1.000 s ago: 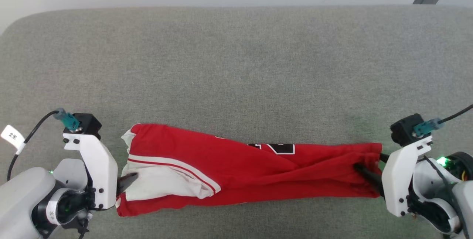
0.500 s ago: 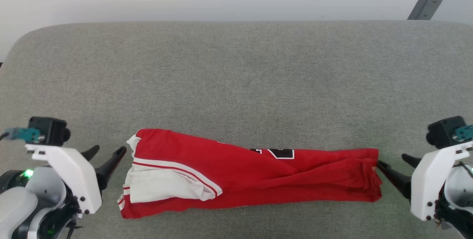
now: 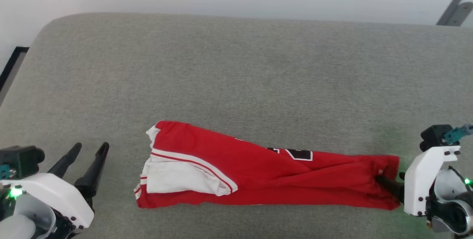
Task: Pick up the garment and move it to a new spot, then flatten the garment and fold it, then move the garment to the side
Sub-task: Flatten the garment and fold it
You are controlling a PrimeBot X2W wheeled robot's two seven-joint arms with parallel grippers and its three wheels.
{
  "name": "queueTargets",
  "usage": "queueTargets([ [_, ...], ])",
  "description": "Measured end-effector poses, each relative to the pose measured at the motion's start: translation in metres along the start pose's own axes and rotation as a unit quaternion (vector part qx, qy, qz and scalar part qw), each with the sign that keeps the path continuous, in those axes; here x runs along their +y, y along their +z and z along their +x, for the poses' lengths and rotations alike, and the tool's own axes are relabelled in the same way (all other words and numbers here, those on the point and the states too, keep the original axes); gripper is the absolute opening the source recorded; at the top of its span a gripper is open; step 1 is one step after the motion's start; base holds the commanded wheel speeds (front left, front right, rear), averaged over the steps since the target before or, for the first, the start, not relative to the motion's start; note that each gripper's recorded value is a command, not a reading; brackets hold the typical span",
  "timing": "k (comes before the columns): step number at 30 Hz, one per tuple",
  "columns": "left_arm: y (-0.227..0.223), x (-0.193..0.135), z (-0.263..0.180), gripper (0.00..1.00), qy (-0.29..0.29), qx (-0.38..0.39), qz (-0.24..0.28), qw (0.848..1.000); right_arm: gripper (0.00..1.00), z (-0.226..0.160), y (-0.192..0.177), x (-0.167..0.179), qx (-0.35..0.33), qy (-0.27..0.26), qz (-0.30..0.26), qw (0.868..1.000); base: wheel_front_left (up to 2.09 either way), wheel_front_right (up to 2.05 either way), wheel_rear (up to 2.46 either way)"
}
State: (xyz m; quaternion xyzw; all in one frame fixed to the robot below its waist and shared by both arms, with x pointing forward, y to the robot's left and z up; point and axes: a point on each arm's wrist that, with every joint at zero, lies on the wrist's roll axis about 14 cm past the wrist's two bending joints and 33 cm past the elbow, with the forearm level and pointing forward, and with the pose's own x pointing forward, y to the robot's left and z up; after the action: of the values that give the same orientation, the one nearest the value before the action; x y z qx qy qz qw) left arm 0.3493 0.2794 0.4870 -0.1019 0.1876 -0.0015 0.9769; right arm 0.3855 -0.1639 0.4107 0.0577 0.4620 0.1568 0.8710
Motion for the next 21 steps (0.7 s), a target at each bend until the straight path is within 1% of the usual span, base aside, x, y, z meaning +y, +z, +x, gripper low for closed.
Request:
queueTargets([
  [8, -0.010, 0.030, -0.018, 1.00, 0.055, -0.039, -0.021, 0.998, 1.00, 0.036, -0.019, 0.012, 0.079, 0.018, -0.007, 0.997, 0.00, 0.00, 0.00],
  [11, -0.002, 0.039, -0.021, 1.00, 0.071, -0.072, -0.031, 0.994, 1.00, 0.042, -0.023, 0.017, 0.102, 0.027, -0.003, 0.994, 0.00, 0.00, 0.00],
  [12, -0.002, 0.040, -0.023, 1.00, 0.072, -0.079, -0.032, 0.994, 0.69, 0.043, -0.024, 0.019, 0.109, 0.031, -0.005, 0.994, 0.00, 0.00, 0.00],
  [13, -0.004, 0.042, -0.026, 1.00, 0.076, -0.085, -0.030, 0.993, 0.22, 0.044, -0.024, 0.022, 0.113, 0.036, -0.005, 0.993, 0.00, 0.00, 0.00],
  [14, -0.007, 0.044, -0.028, 1.00, 0.081, -0.089, -0.035, 0.992, 0.04, 0.045, -0.024, 0.024, 0.115, 0.041, -0.002, 0.992, 0.00, 0.00, 0.00],
  [15, -0.009, 0.046, -0.030, 1.00, 0.085, -0.095, -0.038, 0.991, 0.00, 0.046, -0.024, 0.027, 0.117, 0.047, 0.003, 0.992, 0.00, 0.00, 0.00],
  [18, -0.015, 0.047, -0.037, 1.00, 0.087, -0.109, -0.044, 0.989, 0.00, 0.048, -0.022, 0.039, 0.117, 0.072, 0.018, 0.990, 0.00, 0.00, 0.00],
  [20, -0.019, 0.050, -0.042, 1.00, 0.094, -0.120, -0.061, 0.986, 0.00, 0.047, -0.018, 0.043, 0.111, 0.083, 0.028, 0.990, 0.00, 0.00, 0.00],
  [21, -0.021, 0.051, -0.044, 1.00, 0.097, -0.122, -0.055, 0.986, 0.00, 0.046, -0.017, 0.044, 0.109, 0.087, 0.032, 0.990, 0.00, 0.00, 0.00],
])
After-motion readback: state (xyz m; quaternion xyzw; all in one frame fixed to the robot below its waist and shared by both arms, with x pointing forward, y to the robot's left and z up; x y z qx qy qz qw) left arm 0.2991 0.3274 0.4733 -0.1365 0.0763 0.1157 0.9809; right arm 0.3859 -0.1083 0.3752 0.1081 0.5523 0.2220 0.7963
